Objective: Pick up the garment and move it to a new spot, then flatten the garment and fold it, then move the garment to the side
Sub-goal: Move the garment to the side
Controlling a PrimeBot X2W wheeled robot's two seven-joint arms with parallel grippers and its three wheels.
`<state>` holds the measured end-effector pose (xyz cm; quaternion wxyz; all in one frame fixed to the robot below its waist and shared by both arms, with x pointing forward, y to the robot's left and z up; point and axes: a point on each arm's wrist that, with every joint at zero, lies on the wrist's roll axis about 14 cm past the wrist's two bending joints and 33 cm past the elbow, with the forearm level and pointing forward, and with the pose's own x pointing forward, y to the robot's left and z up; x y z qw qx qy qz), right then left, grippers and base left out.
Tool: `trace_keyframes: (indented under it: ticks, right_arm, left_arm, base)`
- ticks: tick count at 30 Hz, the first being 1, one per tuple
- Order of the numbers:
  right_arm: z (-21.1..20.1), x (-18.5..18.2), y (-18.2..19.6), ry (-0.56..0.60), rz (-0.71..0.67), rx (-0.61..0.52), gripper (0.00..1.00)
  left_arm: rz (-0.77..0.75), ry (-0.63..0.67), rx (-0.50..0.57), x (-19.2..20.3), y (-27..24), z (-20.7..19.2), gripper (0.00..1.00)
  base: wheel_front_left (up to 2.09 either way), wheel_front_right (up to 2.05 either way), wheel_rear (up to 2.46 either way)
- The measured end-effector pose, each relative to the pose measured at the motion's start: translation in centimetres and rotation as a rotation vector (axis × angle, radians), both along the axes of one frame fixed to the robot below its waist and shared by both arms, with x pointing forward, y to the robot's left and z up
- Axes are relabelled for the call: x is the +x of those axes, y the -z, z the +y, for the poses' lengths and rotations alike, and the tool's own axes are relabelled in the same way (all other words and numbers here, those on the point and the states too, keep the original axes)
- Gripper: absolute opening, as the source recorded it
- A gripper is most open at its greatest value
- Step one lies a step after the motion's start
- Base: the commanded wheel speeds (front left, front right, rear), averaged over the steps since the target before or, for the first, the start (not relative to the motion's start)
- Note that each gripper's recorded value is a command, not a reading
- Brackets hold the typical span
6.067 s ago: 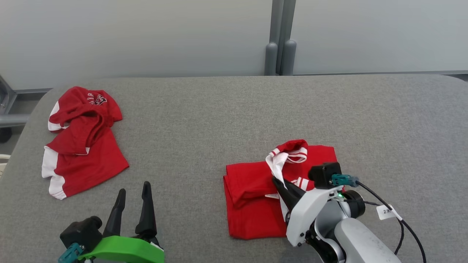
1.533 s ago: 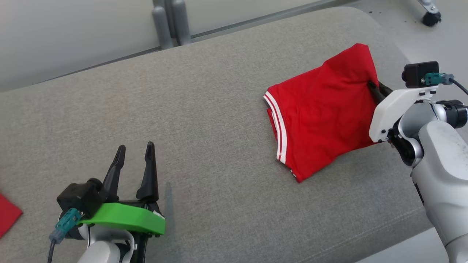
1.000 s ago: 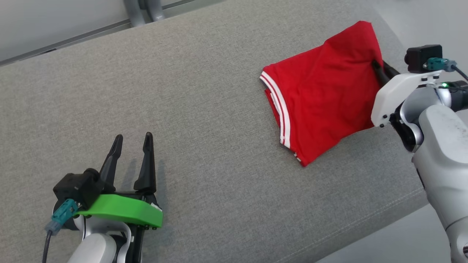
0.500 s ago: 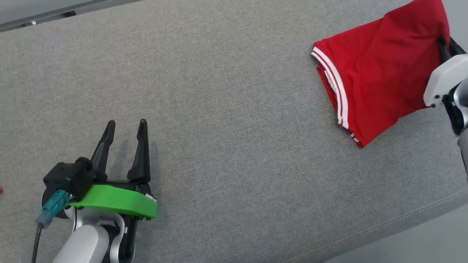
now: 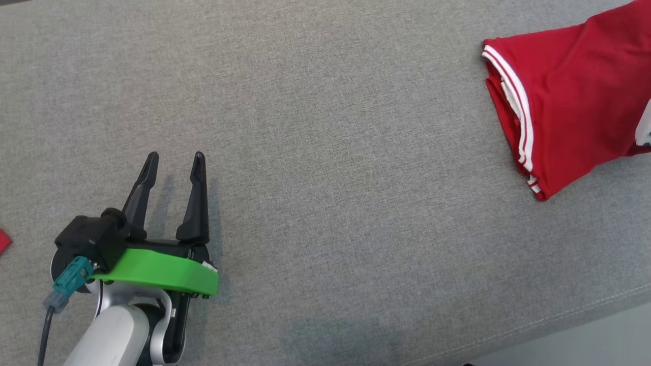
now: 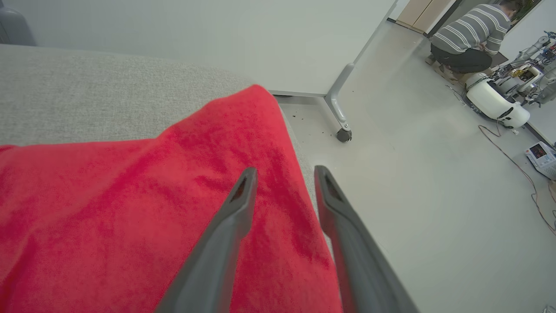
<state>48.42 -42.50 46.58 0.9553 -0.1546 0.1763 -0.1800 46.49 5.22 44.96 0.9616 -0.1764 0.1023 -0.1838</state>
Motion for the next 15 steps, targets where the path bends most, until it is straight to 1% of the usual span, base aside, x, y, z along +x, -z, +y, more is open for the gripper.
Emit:
trace_keyframes:
  ticks: [3, 10, 15]
  right_arm:
    - [0.5, 0.5, -0.1, -0.005, -0.024, -0.010, 1.00]
    - [3.2, 1.5, 0.1, -0.048, -0.059, 0.005, 1.00]
    - [5.1, 2.5, -1.1, -0.085, -0.108, 0.020, 1.00]
  left_arm:
    - [-0.001, -0.006, 0.002, 0.1, 0.0, 0.2, 1.00]
    - [-0.008, -0.007, 0.003, 0.1, -0.3, 0.1, 1.00]
    - [-0.018, -0.011, 0.004, 0.0, -0.6, 0.1, 1.00]
  base:
    - [0.00, 0.00, 0.00]
    - [0.00, 0.00, 0.00]
    - [0.00, 0.00, 0.00]
